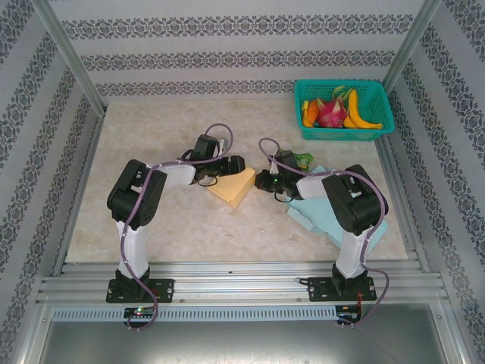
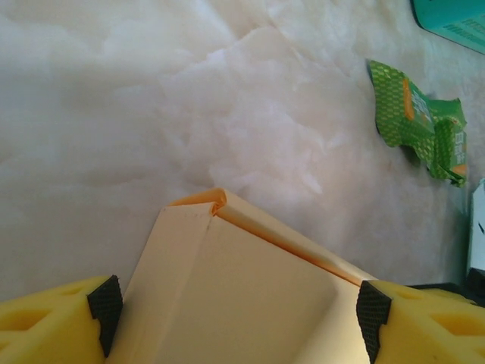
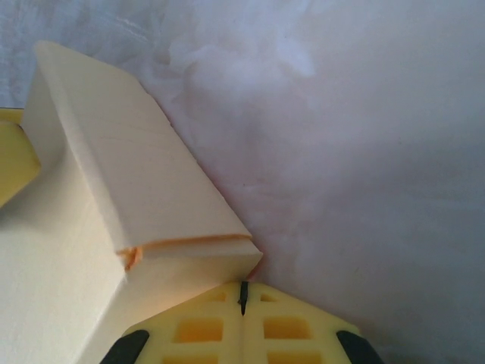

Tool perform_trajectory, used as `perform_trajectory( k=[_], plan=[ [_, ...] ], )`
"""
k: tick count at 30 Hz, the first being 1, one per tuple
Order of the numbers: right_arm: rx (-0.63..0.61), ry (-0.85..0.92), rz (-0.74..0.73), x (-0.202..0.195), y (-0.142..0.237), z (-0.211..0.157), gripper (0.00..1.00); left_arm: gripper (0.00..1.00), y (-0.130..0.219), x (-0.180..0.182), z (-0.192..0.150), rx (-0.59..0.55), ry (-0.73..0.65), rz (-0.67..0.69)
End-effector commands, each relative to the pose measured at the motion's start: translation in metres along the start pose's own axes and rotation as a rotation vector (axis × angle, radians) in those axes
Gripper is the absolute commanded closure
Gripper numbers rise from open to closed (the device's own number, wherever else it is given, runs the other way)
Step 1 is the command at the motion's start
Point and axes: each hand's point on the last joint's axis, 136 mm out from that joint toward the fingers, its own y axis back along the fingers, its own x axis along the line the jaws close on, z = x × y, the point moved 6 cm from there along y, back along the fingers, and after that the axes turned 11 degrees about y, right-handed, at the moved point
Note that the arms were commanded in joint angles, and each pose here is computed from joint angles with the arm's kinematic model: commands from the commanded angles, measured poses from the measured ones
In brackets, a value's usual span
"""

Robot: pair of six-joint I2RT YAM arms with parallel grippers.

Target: Fold the paper box

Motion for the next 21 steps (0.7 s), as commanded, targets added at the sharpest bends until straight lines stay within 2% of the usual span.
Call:
perform_trajectory(
  k=[1, 8, 12, 15, 21],
  plan=[
    [0.004, -0.002, -0.005, -0.009, -0.021, 0.004, 1.00, 0.18, -0.017, -0.023, -0.037, 0.106, -0.042, -0.098],
    [-0.002, 0.016, 0.093, 0.003, -0.031, 0.016, 1.00, 0.20, -0.024, -0.070, -0.080, 0.228, -0.122, -0.235],
    [-0.027, 0.032, 0.099, 0.006, -0.026, 0.023, 1.00, 0.20, -0.013, -0.079, -0.073, 0.205, -0.097, -0.249],
    [-0.042, 0.038, 0.107, 0.009, -0.022, 0.029, 1.00, 0.20, -0.004, -0.069, -0.058, 0.140, -0.058, -0.199],
    [-0.060, 0.042, 0.100, 0.012, -0.012, 0.032, 1.00, 0.19, 0.009, -0.021, -0.025, 0.018, 0.094, -0.070]
  ],
)
